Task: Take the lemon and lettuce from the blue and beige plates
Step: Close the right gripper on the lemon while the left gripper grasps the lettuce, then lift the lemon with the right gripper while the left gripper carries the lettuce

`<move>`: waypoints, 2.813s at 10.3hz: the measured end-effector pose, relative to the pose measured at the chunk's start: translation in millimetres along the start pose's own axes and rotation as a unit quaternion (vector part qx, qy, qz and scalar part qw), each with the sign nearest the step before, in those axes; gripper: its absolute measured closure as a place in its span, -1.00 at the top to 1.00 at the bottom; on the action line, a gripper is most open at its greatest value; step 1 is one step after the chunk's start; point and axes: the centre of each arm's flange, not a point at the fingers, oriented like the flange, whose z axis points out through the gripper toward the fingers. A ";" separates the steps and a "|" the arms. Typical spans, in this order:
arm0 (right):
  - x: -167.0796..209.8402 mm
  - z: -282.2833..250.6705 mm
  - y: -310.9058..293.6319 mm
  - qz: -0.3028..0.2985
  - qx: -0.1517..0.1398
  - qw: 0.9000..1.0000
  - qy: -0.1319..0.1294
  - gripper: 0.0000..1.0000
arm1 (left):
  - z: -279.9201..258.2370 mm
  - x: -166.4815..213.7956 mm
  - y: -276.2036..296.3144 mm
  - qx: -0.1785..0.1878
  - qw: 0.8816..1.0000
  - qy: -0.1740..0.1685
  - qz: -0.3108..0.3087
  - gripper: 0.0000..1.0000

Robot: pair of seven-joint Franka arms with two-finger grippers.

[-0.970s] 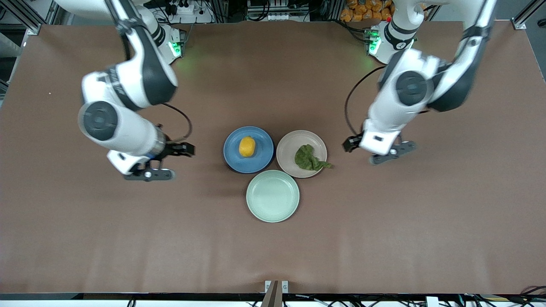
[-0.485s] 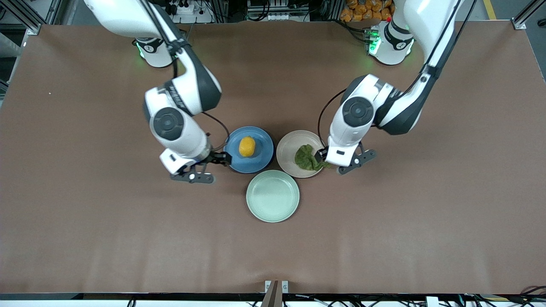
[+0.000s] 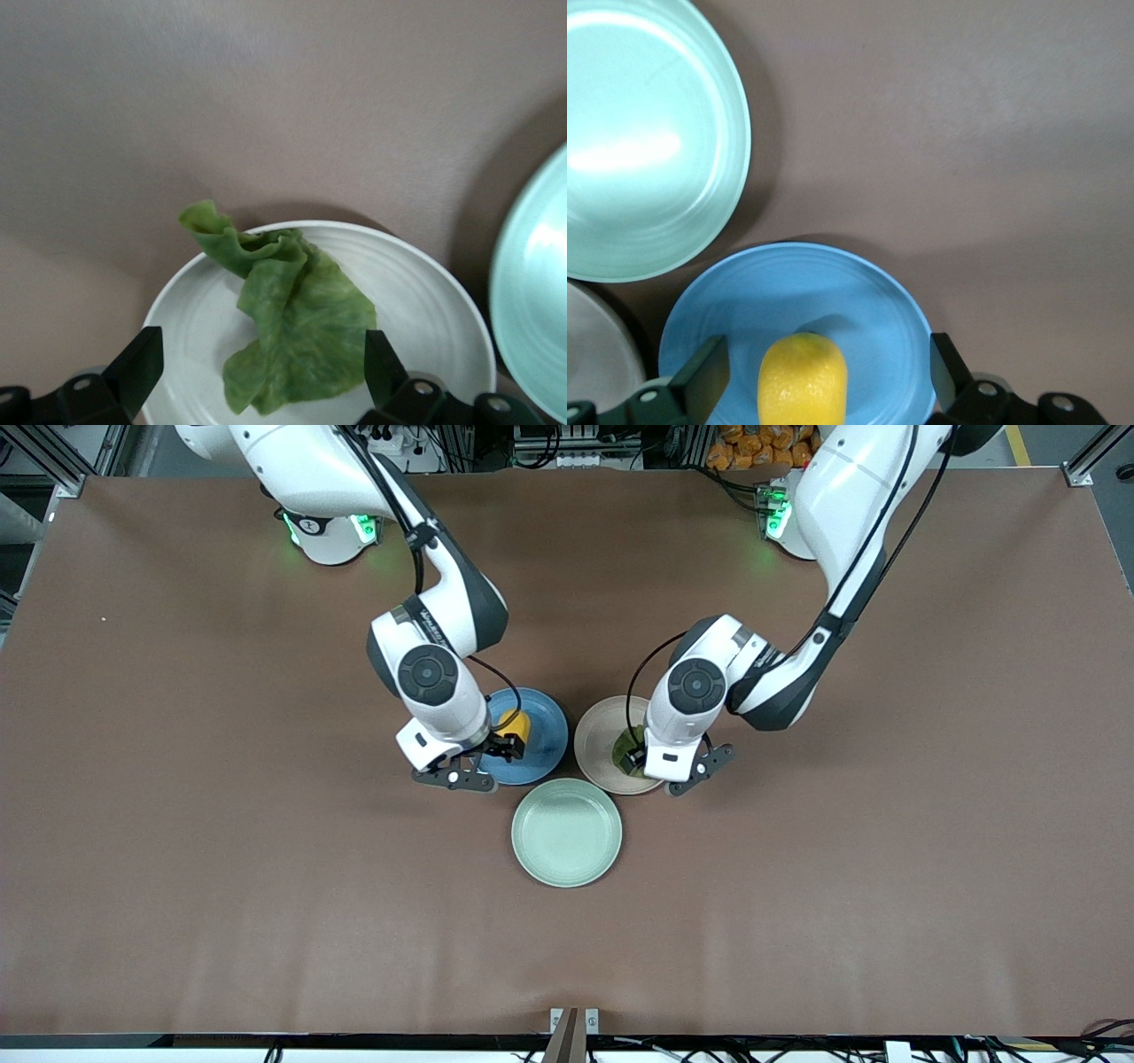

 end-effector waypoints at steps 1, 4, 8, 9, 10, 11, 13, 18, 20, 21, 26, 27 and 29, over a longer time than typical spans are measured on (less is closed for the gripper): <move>-9.7 15.7 -3.3 -0.002 0.008 1.000 0.006 1.00 | 7.9 -4.2 1.7 0.003 1.000 -0.003 0.000 0.98; -35.0 54.5 -1.0 0.002 0.012 1.000 0.004 1.00 | 22.3 -11.9 5.0 0.009 1.000 -0.009 -0.001 0.55; -49.3 66.3 -3.5 0.004 0.005 1.000 -0.007 1.00 | 33.2 -15.9 6.4 0.015 1.000 -0.013 0.002 -0.19; -55.1 69.4 -7.7 0.007 0.002 1.000 -0.008 1.00 | 32.0 -15.3 7.3 0.013 1.000 -0.013 0.001 -0.58; -61.2 74.2 -11.8 0.008 -0.005 1.000 -0.008 1.00 | 30.3 -14.1 8.3 0.011 1.000 -0.012 0.001 -0.86; -67.5 79.6 -16.0 0.011 -0.009 1.000 -0.006 1.00 | 28.6 -12.9 9.2 0.010 1.000 -0.011 0.000 -0.96; -73.2 89.7 -18.9 0.017 -0.015 1.000 -0.003 1.00 | 21.4 -10.5 13.6 0.002 1.000 -0.008 -0.008 -0.95; -71.9 90.6 -18.9 0.017 -0.014 1.000 0.002 0.36 | -45.9 2.8 13.8 -0.011 1.000 0.014 -0.017 -0.95; -70.4 88.4 -20.3 0.018 -0.011 1.000 0.004 0.22 | -93.0 36.7 -5.2 -0.014 0.999 0.029 -0.013 -0.95; -69.5 87.0 -21.1 0.019 -0.010 1.000 0.005 0.22 | -110.7 52.8 -16.3 -0.011 0.999 0.033 -0.007 -0.95; -44.0 64.9 -4.3 0.025 -0.013 1.000 0.005 0.22 | -171.4 144.1 -92.1 0.013 0.996 0.030 0.079 -0.95; -33.0 50.5 9.6 0.013 -0.025 1.000 -0.008 0.22 | -170.7 167.9 -114.8 0.025 0.995 0.018 0.099 -0.95; -9.6 13.7 47.7 -0.005 -0.042 0.999 -0.033 0.22 | -152.0 209.2 -158.8 0.040 0.992 -0.008 0.122 -0.95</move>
